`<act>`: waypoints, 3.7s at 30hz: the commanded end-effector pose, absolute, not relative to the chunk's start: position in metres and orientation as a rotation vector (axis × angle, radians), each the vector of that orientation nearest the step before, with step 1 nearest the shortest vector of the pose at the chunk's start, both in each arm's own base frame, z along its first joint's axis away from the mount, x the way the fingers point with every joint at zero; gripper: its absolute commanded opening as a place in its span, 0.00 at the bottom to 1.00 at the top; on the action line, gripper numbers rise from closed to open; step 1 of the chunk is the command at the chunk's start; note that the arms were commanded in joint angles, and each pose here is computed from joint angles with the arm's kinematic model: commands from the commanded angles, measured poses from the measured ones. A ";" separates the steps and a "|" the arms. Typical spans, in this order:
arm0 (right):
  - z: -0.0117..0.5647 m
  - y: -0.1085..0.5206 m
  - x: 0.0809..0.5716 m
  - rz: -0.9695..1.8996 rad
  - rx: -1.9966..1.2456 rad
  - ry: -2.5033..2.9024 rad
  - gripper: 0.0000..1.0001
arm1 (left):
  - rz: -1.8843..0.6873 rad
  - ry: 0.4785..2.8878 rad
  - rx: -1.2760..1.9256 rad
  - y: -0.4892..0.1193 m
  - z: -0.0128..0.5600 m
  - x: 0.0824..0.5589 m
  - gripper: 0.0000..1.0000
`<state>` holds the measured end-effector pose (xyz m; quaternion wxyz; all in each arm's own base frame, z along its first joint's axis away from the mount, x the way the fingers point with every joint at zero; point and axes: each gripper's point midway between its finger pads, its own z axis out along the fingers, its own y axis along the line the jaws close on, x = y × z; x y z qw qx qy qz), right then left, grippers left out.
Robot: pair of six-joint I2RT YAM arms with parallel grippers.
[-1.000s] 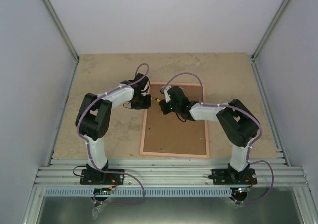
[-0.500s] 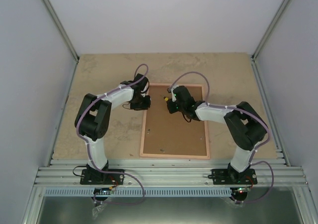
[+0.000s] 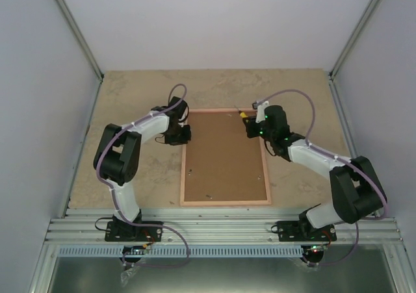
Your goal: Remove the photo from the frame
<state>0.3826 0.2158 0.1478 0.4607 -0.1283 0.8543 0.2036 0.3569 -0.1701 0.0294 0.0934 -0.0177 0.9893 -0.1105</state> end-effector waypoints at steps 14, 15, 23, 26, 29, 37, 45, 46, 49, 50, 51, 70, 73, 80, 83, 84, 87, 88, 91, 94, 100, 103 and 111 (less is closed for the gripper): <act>0.105 0.070 0.382 0.628 0.222 2.078 0.00 | -0.260 2.865 -0.148 -0.129 0.050 0.414 0.20; 0.102 0.066 0.382 0.624 0.236 2.081 0.00 | -0.249 2.865 -0.144 -0.128 0.051 0.415 0.22; 0.060 0.039 0.376 0.634 0.374 2.137 0.00 | -0.189 2.790 -0.155 -0.115 0.077 0.410 0.51; 0.049 0.039 0.375 0.648 0.391 2.157 0.03 | -0.207 2.765 -0.174 -0.112 0.084 0.397 0.57; 0.047 0.038 0.375 0.648 0.402 2.162 0.08 | -0.252 2.765 -0.194 -0.112 0.084 0.379 0.63; 0.035 0.035 0.368 0.632 0.450 2.218 0.24 | -0.351 2.773 -0.240 -0.113 0.083 0.340 0.69; 0.043 0.034 0.361 0.616 0.442 2.212 0.39 | -0.373 2.801 -0.249 -0.112 0.076 0.323 0.72; 0.045 0.035 0.361 0.614 0.436 2.216 0.40 | -0.374 2.810 -0.246 -0.112 0.074 0.321 0.72; 0.050 0.034 0.358 0.595 0.421 2.236 0.42 | -0.377 2.847 -0.235 -0.113 0.066 0.314 0.73; 0.053 0.035 0.356 0.586 0.414 2.241 0.43 | -0.377 2.860 -0.236 -0.113 0.064 0.311 0.73; 0.055 0.036 0.353 0.580 0.405 2.252 0.44 | -0.381 2.870 -0.236 -0.113 0.062 0.309 0.73; 0.049 0.144 0.287 0.754 0.023 2.518 0.70 | -0.423 3.007 -0.161 -0.143 0.026 0.267 0.66; 0.046 0.160 0.288 0.799 -0.022 2.538 0.72 | -0.445 3.005 -0.155 -0.148 0.026 0.270 0.66; 0.047 0.181 0.303 0.912 -0.052 2.519 0.74 | -0.586 2.986 -0.155 -0.169 0.027 0.283 0.65; 0.050 0.188 0.316 0.926 -0.070 2.508 0.74 | -0.698 2.954 -0.163 -0.186 0.033 0.298 0.65; 0.050 0.189 0.320 0.921 -0.079 2.507 0.74 | -0.698 2.942 -0.167 -0.189 0.034 0.306 0.65; 0.046 0.188 0.338 0.892 -0.078 2.507 0.74 | -0.661 2.923 -0.159 -0.193 0.037 0.330 0.65; 0.047 0.187 0.344 0.882 -0.078 2.502 0.74 | -0.642 2.912 -0.153 -0.194 0.037 0.340 0.65; 0.045 0.183 0.363 0.859 -0.073 2.500 0.74 | -0.579 2.908 -0.140 -0.193 0.035 0.362 0.65; 0.041 0.180 0.376 0.831 -0.075 2.516 0.74 | -0.512 2.914 -0.146 -0.187 0.032 0.373 0.66; 0.041 0.171 0.375 0.749 -0.087 2.542 0.81 | -0.367 2.913 -0.171 -0.164 0.038 0.363 0.70; 0.043 0.168 0.367 0.741 -0.100 2.546 0.86 | -0.327 2.923 -0.174 -0.155 0.040 0.348 0.70; 0.061 0.160 0.345 0.672 -0.158 2.517 0.93 | -0.335 2.972 -0.173 -0.150 0.030 0.309 0.68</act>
